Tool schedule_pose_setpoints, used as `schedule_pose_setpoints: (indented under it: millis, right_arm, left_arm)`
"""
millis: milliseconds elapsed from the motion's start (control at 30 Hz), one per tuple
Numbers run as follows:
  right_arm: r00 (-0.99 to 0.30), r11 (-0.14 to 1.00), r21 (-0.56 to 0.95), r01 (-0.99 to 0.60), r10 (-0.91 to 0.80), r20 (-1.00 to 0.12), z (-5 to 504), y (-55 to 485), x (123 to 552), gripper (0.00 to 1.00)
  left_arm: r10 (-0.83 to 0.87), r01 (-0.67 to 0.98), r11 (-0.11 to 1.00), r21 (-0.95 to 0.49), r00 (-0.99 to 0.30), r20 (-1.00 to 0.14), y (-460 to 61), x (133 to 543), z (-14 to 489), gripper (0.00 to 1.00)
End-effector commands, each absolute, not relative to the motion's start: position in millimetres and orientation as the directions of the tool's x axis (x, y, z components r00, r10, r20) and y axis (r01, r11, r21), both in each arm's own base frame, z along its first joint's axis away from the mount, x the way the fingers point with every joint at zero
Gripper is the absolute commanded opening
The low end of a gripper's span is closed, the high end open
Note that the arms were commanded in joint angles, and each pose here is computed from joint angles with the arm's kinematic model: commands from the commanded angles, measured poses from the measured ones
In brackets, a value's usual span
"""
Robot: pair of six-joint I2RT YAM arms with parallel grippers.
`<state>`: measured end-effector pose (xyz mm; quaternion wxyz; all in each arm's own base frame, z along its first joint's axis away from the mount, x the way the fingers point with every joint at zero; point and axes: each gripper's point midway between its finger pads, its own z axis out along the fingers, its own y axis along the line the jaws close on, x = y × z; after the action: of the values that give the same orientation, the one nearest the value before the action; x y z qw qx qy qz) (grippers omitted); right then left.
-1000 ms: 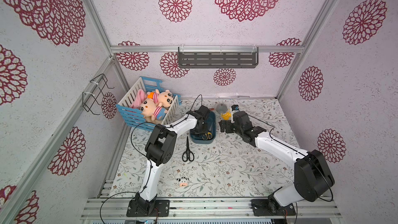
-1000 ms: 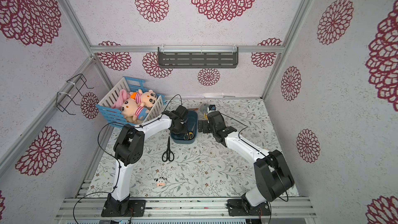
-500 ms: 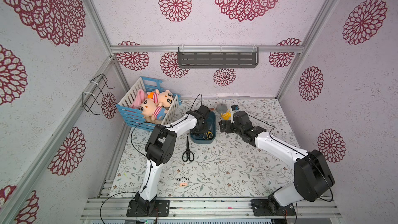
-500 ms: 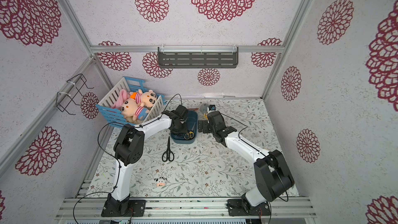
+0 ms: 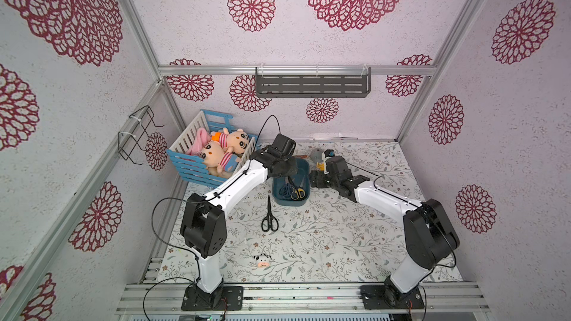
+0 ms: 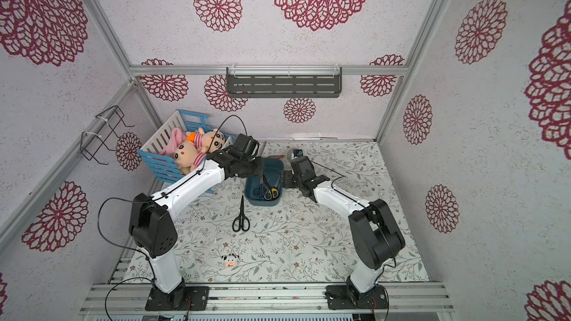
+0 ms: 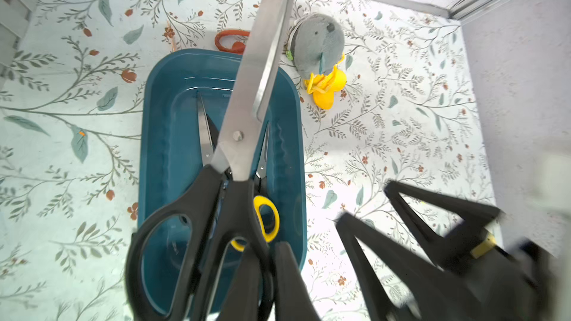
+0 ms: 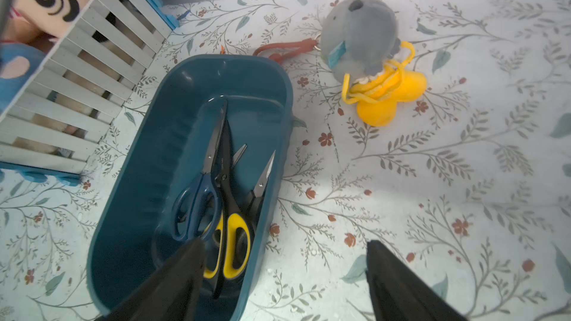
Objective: Take the scissors out of the storage box
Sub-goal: Pick up the scissors from the storage box, then move the storage box to the center of the board.
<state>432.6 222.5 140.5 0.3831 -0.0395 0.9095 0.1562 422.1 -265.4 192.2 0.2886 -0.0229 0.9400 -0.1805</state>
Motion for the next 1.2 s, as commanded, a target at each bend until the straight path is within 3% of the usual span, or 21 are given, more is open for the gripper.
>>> schedule_pose_setpoints:
  millis: [0, 233, 400, 600, 900, 1167]
  right_arm:
    - [-0.711, 0.931, 0.301, -0.206, 0.069, -0.699, 141.5, 241.7, 446.9, 0.73]
    - [-0.763, 0.944, 0.272, -0.188, 0.034, -0.646, 102.1, 248.7, 460.1, 0.47]
    - [-0.774, 0.947, 0.265, -0.182, 0.027, -0.632, 88.7, 254.0, 471.4, 0.39]
    - [-0.780, 0.947, 0.280, -0.157, 0.054, -0.623, 81.1, 259.9, 485.3, 0.21]
    - [-0.759, 0.955, 0.286, -0.082, 0.126, -0.639, 90.1, 265.3, 526.7, 0.03]
    - [-0.734, 0.962, 0.271, -0.029, 0.164, -0.659, 98.4, 260.7, 563.6, 0.00]
  left_arm:
    - [-0.221, 0.014, 0.911, -0.413, -0.828, -0.516, -260.0, 403.6, 200.1, 0.00]
    - [-0.221, 0.009, 0.914, -0.405, -0.827, -0.517, -258.4, 353.9, 201.5, 0.00]
    - [-0.225, 0.001, 0.914, -0.405, -0.831, -0.509, -264.9, 328.1, 195.3, 0.00]
    - [-0.235, -0.022, 0.917, -0.398, -0.837, -0.494, -264.9, 308.0, 185.1, 0.00]
    - [-0.261, -0.079, 0.923, -0.376, -0.847, -0.464, -261.1, 288.9, 165.9, 0.00]
    - [-0.239, -0.078, 0.923, -0.376, -0.883, -0.405, -298.6, 278.2, 139.5, 0.00]
